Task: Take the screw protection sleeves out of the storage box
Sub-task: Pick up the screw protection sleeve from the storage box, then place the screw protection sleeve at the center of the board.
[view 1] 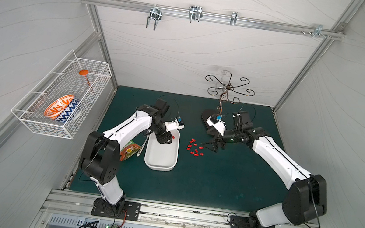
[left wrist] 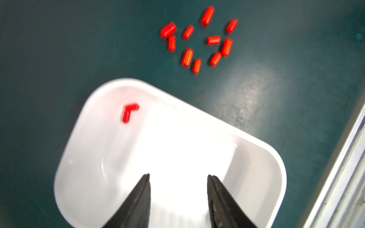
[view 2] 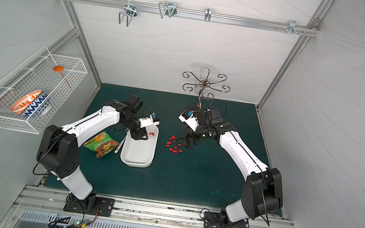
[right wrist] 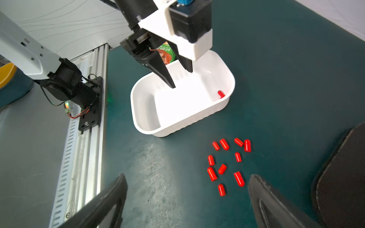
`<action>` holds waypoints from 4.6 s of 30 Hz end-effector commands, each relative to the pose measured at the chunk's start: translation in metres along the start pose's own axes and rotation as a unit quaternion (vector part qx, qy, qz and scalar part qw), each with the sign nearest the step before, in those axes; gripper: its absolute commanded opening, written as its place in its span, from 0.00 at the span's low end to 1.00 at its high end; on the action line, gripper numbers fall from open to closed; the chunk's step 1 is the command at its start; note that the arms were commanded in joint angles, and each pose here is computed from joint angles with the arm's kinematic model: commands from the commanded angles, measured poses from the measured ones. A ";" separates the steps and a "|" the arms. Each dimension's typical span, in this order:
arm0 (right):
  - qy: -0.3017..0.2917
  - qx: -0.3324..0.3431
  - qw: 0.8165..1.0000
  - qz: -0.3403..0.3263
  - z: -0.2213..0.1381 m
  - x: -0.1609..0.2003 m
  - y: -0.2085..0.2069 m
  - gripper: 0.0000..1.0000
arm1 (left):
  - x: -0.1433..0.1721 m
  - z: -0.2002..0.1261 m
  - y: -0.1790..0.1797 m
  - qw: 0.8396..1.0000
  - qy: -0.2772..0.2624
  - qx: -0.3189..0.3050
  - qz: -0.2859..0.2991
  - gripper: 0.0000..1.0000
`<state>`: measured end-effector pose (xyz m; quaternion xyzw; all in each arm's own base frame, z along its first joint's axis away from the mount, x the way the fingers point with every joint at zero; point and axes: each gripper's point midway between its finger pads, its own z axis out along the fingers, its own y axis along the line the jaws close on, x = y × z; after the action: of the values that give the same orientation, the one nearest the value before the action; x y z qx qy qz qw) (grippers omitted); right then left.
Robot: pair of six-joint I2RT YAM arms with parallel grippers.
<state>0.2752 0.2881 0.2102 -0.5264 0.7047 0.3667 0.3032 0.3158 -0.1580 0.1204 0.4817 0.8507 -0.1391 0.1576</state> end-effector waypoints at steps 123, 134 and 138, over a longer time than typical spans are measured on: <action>-0.059 0.094 0.993 0.029 -0.083 0.057 -0.056 0.99 | -0.141 0.097 -0.039 0.989 -0.037 0.044 0.138 0.30; -0.038 0.034 0.998 0.026 -0.026 0.045 -0.028 0.99 | -0.073 0.027 -0.028 0.995 -0.035 0.049 0.076 0.39; -0.014 0.019 0.999 0.031 0.007 0.044 -0.015 0.99 | -0.039 0.013 -0.011 0.999 -0.014 0.023 0.037 0.42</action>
<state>0.2793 0.2538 0.1782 -0.5037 0.7082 0.3721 0.3259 0.3317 -0.2187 0.1227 0.5282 0.8141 -0.1696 0.1718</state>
